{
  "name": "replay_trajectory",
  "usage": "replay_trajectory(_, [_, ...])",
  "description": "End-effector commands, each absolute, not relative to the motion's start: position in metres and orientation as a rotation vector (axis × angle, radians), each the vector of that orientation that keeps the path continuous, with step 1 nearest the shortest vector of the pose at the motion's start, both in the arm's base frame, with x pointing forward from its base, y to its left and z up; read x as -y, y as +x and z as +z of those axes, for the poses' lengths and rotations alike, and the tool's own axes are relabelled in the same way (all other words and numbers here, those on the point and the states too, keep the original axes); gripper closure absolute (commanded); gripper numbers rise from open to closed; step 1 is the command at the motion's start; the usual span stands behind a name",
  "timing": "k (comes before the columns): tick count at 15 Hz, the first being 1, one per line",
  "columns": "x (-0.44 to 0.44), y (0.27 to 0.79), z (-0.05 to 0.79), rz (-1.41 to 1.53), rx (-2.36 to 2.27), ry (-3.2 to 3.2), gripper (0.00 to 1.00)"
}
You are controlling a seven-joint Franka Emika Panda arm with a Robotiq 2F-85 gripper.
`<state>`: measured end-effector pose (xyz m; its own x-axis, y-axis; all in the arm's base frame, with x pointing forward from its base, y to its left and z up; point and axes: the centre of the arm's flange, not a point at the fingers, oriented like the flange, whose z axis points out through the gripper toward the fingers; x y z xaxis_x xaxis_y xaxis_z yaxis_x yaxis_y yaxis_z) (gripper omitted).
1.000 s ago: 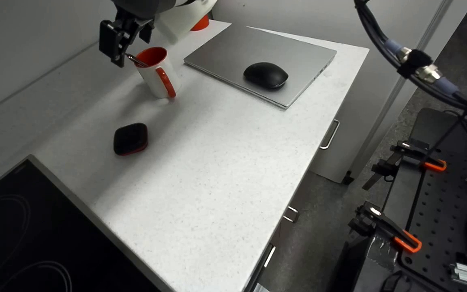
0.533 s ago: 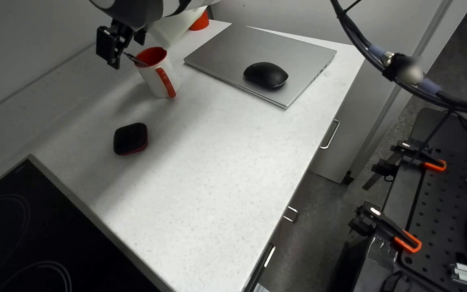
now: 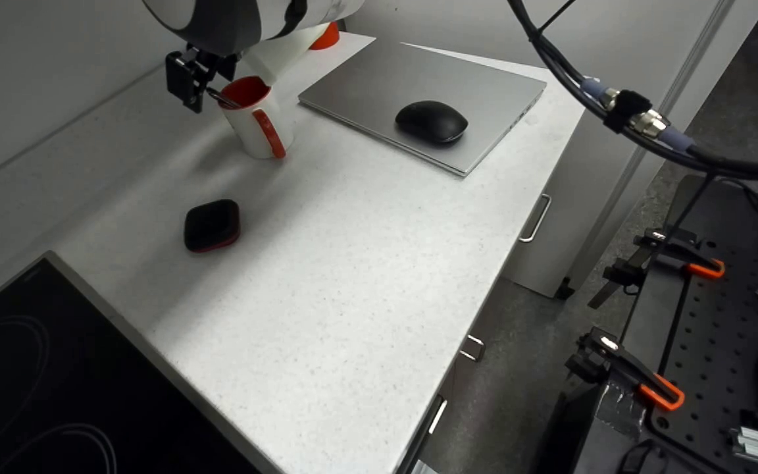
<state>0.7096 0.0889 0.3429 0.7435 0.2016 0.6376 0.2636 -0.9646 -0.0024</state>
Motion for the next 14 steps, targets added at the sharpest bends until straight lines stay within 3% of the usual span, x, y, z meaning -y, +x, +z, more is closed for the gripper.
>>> replay_trajectory(1, [-0.081, 0.724, 0.344, -1.073, 0.392, -2.830, 0.49])
replay_trajectory(7, [-0.074, 0.725, 0.342, -1.067, 0.362, -2.825, 0.97])
replay_trajectory(9, [-0.072, 0.725, 0.342, -1.070, 0.355, -2.823, 1.00])
replay_trajectory(14, [-0.071, 0.704, 0.360, -1.093, 0.376, -2.831, 0.97])
